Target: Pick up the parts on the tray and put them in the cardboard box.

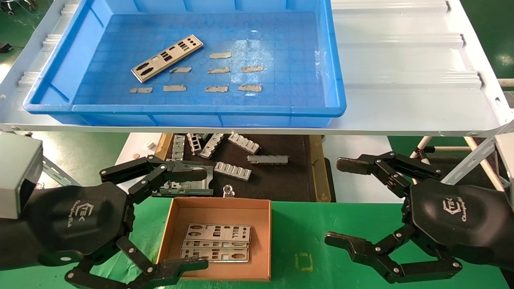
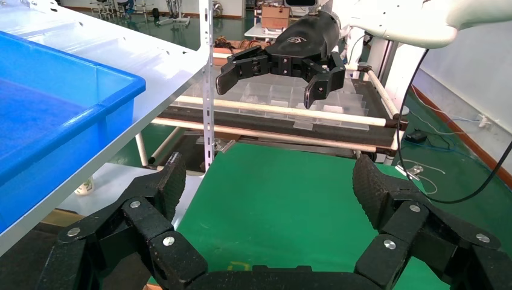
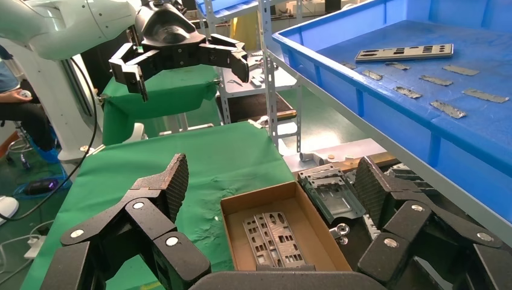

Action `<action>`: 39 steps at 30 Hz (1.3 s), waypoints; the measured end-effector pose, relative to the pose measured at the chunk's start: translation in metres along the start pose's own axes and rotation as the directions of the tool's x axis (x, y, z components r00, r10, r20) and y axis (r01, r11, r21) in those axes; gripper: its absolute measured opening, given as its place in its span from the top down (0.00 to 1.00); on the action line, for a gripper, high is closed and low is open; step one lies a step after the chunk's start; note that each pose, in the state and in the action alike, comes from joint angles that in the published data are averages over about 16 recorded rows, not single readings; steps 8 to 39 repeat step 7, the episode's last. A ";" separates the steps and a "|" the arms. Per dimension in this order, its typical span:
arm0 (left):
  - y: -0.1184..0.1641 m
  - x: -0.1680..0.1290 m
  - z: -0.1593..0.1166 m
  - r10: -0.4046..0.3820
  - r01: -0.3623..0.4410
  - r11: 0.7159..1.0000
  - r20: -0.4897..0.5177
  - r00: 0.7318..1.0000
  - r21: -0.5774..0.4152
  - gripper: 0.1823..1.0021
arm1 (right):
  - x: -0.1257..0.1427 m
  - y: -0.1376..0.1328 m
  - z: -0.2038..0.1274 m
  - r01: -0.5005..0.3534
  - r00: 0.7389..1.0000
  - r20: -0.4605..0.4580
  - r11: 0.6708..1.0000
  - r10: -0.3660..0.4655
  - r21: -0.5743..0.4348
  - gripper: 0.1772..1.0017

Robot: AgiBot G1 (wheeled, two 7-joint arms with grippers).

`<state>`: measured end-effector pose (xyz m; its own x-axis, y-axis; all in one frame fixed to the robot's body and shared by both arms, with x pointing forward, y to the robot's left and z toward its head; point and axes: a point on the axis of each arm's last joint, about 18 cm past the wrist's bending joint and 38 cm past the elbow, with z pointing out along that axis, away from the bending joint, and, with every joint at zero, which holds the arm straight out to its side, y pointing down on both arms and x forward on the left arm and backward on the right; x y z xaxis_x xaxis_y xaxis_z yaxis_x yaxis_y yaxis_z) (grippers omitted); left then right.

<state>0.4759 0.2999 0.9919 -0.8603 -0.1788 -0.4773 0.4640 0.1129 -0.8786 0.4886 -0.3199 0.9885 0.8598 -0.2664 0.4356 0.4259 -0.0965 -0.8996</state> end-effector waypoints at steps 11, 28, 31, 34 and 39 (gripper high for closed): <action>0.000 0.000 0.000 0.000 0.000 1.000 0.000 1.000 0.000 0.00 | 0.000 0.000 0.000 0.000 1.000 0.000 1.000 0.000 0.000 0.00; 0.000 0.000 0.000 0.000 0.000 1.000 0.000 1.000 0.000 0.00 | 0.000 0.000 0.000 0.000 1.000 0.000 1.000 0.000 0.000 0.00; 0.000 0.000 0.000 0.000 0.000 1.000 0.000 1.000 0.000 0.00 | 0.000 0.000 0.000 0.000 1.000 0.000 1.000 0.000 0.000 0.00; 0.000 0.000 0.000 0.000 0.000 1.000 0.000 1.000 0.000 0.00 | 0.000 0.000 0.000 0.000 1.000 0.000 1.000 0.000 0.000 0.00; 0.000 0.000 0.000 0.000 0.000 1.000 0.000 1.000 0.000 0.00 | 0.000 0.000 0.000 0.000 1.000 0.000 1.000 0.000 0.000 0.00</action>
